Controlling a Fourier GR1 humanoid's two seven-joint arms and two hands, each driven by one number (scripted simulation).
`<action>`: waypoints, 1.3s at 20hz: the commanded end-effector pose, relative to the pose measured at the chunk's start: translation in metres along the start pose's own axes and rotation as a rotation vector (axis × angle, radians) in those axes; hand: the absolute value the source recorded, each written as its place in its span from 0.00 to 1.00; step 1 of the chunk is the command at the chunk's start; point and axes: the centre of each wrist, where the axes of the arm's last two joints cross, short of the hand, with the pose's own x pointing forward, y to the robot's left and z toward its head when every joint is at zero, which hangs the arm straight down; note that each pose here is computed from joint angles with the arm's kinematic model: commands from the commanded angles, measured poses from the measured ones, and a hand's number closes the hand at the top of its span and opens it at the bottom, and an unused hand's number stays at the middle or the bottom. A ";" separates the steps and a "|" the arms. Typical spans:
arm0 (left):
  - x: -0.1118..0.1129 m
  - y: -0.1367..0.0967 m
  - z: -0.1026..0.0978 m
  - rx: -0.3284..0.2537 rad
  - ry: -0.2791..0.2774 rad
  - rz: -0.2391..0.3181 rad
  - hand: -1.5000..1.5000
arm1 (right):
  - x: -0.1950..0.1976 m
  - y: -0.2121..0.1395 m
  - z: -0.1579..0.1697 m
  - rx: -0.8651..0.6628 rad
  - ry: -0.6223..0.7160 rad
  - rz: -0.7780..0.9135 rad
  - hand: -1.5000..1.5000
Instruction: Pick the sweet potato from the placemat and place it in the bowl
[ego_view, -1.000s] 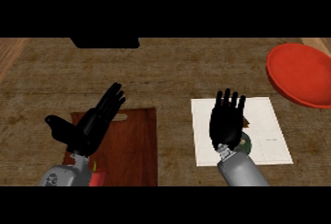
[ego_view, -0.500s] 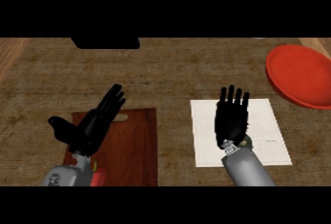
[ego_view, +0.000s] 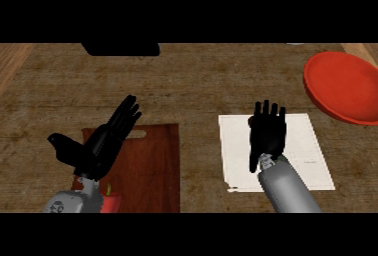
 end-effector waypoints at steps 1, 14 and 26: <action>0.000 0.002 -0.002 0.001 0.006 -0.014 0.50 | 0.005 0.035 0.004 -0.048 -0.071 0.035 1.00; -0.001 0.006 -0.012 -0.011 0.008 0.003 0.50 | -0.008 0.039 -0.012 -0.091 -0.138 0.131 1.00; -0.005 -0.001 0.015 0.003 0.004 0.014 0.50 | -0.085 0.016 -0.012 0.220 -0.192 -0.257 1.00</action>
